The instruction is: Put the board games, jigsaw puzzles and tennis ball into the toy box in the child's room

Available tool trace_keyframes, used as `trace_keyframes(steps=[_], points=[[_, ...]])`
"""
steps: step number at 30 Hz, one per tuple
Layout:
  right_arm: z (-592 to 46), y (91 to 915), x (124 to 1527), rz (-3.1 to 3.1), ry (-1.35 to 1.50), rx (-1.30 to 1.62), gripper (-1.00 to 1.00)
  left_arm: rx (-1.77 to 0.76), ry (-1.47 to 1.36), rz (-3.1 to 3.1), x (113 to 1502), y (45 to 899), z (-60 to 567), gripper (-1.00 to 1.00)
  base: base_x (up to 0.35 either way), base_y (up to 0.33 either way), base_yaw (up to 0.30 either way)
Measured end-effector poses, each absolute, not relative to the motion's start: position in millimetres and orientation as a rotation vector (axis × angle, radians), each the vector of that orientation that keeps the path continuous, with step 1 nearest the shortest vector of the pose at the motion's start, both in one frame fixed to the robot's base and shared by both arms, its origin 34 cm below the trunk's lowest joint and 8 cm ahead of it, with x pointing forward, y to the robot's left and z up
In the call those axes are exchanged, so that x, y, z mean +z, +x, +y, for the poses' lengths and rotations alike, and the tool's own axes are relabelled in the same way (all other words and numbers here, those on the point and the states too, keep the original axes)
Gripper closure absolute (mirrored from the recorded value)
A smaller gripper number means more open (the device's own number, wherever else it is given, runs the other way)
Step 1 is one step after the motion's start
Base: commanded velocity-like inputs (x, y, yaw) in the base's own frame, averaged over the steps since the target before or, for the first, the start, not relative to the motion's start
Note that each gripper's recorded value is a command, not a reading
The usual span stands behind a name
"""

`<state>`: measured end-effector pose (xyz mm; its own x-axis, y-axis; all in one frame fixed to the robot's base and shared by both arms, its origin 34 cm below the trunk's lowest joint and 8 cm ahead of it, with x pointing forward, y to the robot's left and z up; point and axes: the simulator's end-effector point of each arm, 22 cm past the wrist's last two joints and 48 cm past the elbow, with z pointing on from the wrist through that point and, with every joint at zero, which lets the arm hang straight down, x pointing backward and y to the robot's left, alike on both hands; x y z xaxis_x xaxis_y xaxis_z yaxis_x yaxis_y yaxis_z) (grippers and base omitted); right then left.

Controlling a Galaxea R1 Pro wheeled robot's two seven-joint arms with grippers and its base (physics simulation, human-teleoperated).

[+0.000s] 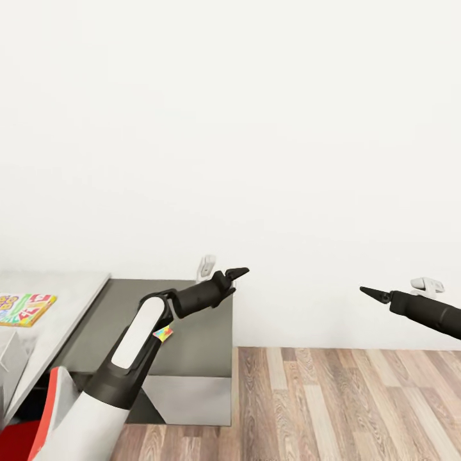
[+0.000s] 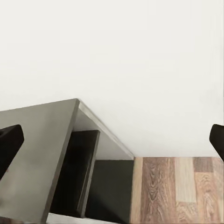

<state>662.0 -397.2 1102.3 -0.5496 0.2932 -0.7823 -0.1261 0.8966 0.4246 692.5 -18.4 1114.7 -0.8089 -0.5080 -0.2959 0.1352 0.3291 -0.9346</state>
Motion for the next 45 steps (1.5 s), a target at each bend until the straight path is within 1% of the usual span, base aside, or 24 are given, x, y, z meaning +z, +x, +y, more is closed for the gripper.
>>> trace_keyframes(steps=[14, 24, 33, 45], points=[[-407, 668, 1094, 2.102, 0.164, 0.526, -1.0, -1.431, -0.438, 2.117, 1064, 702, -16, -1.0, 0.0, 0.0, -0.293], [-442, 678, 1060, 2.178, 0.315, 0.41, -1.0, -1.316, -0.502, 2.285, 979, 677, -51, -1.0, 0.0, 0.0, -0.293], [-456, 685, 1036, 2.23, 0.404, 0.37, -1.0, -1.204, -0.5, 2.363, 927, 651, -66, -1.0, 0.0, 0.0, -0.293], [-461, 687, 1031, 2.246, 0.427, 0.358, -1.0, -1.183, -0.482, 2.374, 913, 638, -71, -1.0, 0.0, 0.0, -0.293]])
